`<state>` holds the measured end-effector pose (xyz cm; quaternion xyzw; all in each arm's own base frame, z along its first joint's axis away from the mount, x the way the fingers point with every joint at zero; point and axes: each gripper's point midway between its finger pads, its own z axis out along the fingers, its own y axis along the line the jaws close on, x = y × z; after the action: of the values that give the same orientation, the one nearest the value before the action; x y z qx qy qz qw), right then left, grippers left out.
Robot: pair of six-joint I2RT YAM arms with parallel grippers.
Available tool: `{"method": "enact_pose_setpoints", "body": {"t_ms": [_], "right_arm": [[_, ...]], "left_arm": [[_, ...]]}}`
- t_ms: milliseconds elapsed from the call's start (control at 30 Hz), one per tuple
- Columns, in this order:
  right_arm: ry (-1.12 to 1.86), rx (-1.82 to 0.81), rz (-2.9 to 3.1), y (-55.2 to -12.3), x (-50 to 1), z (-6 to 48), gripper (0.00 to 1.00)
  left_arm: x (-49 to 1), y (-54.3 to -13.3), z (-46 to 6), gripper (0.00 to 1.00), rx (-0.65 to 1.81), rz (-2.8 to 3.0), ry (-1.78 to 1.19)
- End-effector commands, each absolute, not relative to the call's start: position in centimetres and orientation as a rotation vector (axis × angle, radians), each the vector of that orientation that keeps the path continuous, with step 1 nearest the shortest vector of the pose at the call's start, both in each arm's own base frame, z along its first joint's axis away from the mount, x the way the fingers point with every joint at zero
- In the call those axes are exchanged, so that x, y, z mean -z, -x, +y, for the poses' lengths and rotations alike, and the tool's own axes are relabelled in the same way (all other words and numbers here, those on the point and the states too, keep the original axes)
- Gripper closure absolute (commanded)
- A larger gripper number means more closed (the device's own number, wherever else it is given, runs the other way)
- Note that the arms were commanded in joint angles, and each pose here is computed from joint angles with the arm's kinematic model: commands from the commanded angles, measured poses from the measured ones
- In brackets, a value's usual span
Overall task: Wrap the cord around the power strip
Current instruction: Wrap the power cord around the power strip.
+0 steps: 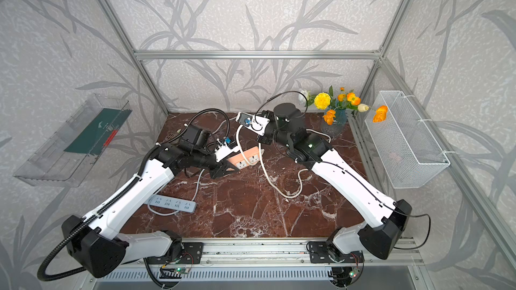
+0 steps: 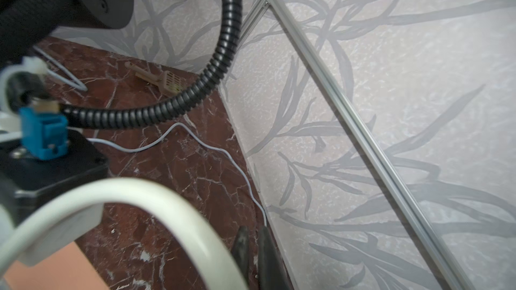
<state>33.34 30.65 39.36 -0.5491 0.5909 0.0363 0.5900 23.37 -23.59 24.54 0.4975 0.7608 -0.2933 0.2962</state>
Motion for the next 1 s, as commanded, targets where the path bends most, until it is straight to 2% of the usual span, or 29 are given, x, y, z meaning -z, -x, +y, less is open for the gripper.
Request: {"method": "enact_pose_setpoints", "body": {"t_ms": [0, 233, 500, 600, 733, 867, 967], "right_arm": [[1.370, -0.224, 1.514, -33.2, -35.5, 29.6, 1.00], [1.236, -0.556, 1.602, -35.3, -34.5, 30.2, 1.00], [0.935, -0.738, 1.621, -38.8, -31.7, 30.1, 0.81], [0.846, -0.789, 1.613, -39.2, -31.5, 30.1, 0.75], [0.835, -0.722, 1.648, -39.8, -31.6, 29.2, 0.75], [0.814, -0.747, 1.704, -40.4, -30.2, 28.8, 0.66], [0.731, -0.867, 1.724, -40.2, -28.7, 29.3, 0.59]], "left_arm": [[-29.1, -20.5, -25.1, 1.00, 0.915, 1.737, -1.421], [-34.4, -19.8, -25.9, 1.00, 0.994, 1.509, -1.320], [-41.5, -21.7, -26.3, 1.00, 0.977, 1.372, -1.152], [-41.6, -22.5, -26.2, 1.00, 0.942, 1.403, -1.127], [-39.5, -23.4, -25.7, 1.00, 0.855, 1.512, -1.156], [-41.9, -23.7, -26.1, 1.00, 0.894, 1.437, -1.093], [-43.7, -24.4, -26.3, 1.00, 0.909, 1.417, -1.047]]}}
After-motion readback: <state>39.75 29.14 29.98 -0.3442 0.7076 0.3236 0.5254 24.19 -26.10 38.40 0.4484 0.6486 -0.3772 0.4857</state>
